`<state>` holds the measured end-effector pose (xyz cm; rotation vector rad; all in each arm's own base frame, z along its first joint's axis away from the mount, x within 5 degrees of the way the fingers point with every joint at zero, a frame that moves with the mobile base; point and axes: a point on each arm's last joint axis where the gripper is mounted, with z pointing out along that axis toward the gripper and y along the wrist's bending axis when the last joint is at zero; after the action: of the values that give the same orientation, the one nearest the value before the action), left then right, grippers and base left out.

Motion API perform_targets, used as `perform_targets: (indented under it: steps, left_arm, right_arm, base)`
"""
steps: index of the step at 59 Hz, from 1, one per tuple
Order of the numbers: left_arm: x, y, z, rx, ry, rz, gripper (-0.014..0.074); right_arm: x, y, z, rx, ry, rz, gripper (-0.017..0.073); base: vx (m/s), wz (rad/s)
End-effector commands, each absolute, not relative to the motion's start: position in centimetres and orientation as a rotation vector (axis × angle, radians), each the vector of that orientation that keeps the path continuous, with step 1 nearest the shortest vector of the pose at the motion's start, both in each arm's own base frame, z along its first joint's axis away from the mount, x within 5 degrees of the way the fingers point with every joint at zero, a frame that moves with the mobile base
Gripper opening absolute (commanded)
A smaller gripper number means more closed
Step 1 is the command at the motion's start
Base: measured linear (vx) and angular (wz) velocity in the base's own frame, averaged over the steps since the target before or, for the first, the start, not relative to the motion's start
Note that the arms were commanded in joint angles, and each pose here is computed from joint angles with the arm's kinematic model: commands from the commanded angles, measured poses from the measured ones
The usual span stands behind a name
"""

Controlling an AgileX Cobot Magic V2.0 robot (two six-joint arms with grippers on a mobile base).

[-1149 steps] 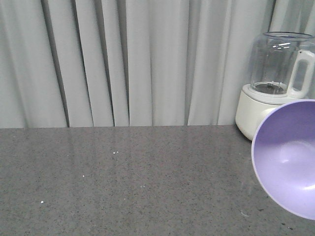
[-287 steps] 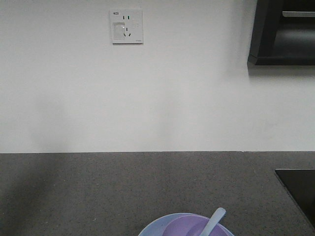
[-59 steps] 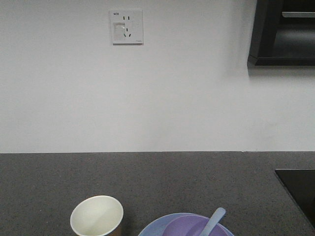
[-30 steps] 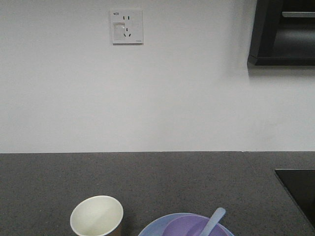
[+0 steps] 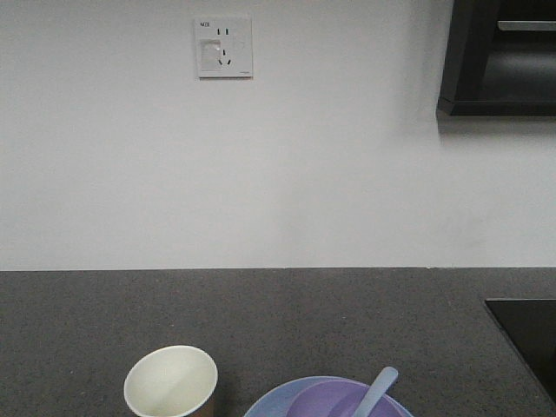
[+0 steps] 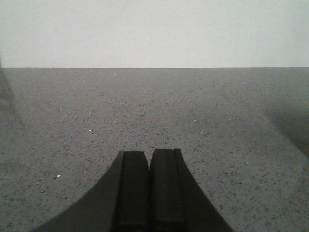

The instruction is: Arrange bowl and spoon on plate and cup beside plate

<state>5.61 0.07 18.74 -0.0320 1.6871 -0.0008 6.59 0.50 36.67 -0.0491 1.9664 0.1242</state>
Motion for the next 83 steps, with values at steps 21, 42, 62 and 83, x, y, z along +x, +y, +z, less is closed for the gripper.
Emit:
perform_targets:
  steps: [21, 42, 62, 83]
  left_arm:
    - [5.7, 0.1, 18.7, -0.048, 1.621, -0.010, -0.0006]
    - [5.7, 0.1, 18.7, -0.048, 1.621, -0.010, -0.0006]
    - [5.7, 0.1, 18.7, -0.048, 1.621, -0.010, -0.0006]
    - [5.7, 0.1, 18.7, -0.048, 1.621, -0.010, -0.0006]
  right_arm:
    - [7.2, 0.1, 30.9, -0.016, 1.611, -0.001, 0.0113]
    - [5.6, -0.2, 20.1, -0.039, 1.449, -0.100, -0.0012]
    - [5.6, -0.2, 20.2, -0.032, 1.490, -0.096, -0.0012]
    - [5.6, -0.2, 20.2, -0.032, 1.490, -0.096, -0.0012]
  base:
    - [0.00, 0.00]
    - [0.00, 0.00]
    - [0.00, 0.00]
    - [0.00, 0.00]
